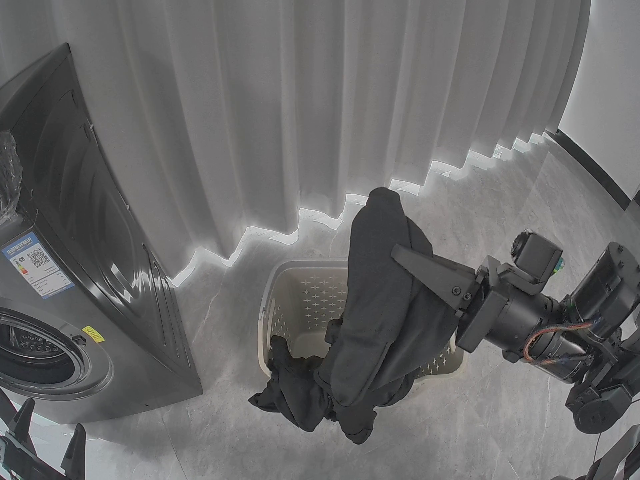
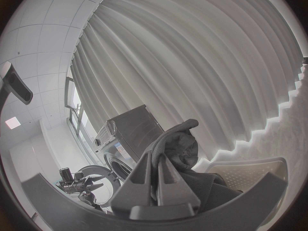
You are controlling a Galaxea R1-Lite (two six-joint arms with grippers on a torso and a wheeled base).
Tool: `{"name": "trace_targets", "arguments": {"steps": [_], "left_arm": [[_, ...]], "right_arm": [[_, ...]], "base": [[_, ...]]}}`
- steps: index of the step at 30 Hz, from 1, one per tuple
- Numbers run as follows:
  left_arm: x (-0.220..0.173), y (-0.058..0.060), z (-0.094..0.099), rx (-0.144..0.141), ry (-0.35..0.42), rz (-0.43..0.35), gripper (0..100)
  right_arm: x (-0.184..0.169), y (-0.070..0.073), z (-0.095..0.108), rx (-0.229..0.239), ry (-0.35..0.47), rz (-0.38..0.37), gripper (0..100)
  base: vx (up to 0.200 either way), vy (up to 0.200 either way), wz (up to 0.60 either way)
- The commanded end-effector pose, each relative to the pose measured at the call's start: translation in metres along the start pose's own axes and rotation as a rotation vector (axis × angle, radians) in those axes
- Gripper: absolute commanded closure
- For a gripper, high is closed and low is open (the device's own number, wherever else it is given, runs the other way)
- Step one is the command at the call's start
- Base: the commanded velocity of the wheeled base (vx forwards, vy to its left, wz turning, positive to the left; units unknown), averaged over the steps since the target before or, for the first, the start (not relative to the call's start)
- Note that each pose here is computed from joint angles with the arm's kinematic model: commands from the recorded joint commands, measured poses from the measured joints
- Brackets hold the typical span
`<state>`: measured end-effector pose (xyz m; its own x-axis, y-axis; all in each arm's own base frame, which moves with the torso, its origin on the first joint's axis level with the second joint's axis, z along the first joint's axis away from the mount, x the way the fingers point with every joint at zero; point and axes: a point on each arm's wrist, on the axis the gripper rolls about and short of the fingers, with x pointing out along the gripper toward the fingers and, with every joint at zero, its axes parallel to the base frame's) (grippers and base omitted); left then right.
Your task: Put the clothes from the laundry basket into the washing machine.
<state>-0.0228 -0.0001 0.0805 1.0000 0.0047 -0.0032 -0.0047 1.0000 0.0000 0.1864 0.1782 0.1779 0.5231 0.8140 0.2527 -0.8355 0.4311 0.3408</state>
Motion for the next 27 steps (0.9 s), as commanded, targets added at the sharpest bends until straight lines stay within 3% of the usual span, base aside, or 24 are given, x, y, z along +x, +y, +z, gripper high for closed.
{"name": "trace_targets", "arguments": {"steps": [1,9,17,27], "left_arm": [[0.0,0.0,-0.0053,0.002,0.0,0.001,0],[-0.0001,0.0,-0.005,0.0,0.0,0.001,0],[0.0,0.0,-0.0053,0.002,0.0,0.001,0],[0.0,0.0,-0.0053,0.002,0.0,0.0,0]], "right_arm": [[0.0,0.0033,0.0054,-0.006,-0.019,0.015,100],[0.0001,0.0067,0.0113,-0.012,-0.039,0.037,100],[-0.0032,0.0055,0.0046,-0.003,0.006,0.059,100],[-0.0032,0.0064,0.0042,-0.006,0.018,0.086,100]], "base": [[0.0,0.0,0.0],[-0.175,0.0,0.0],[-0.2,0.0,0.0],[0.0,0.0,0.0]]}}
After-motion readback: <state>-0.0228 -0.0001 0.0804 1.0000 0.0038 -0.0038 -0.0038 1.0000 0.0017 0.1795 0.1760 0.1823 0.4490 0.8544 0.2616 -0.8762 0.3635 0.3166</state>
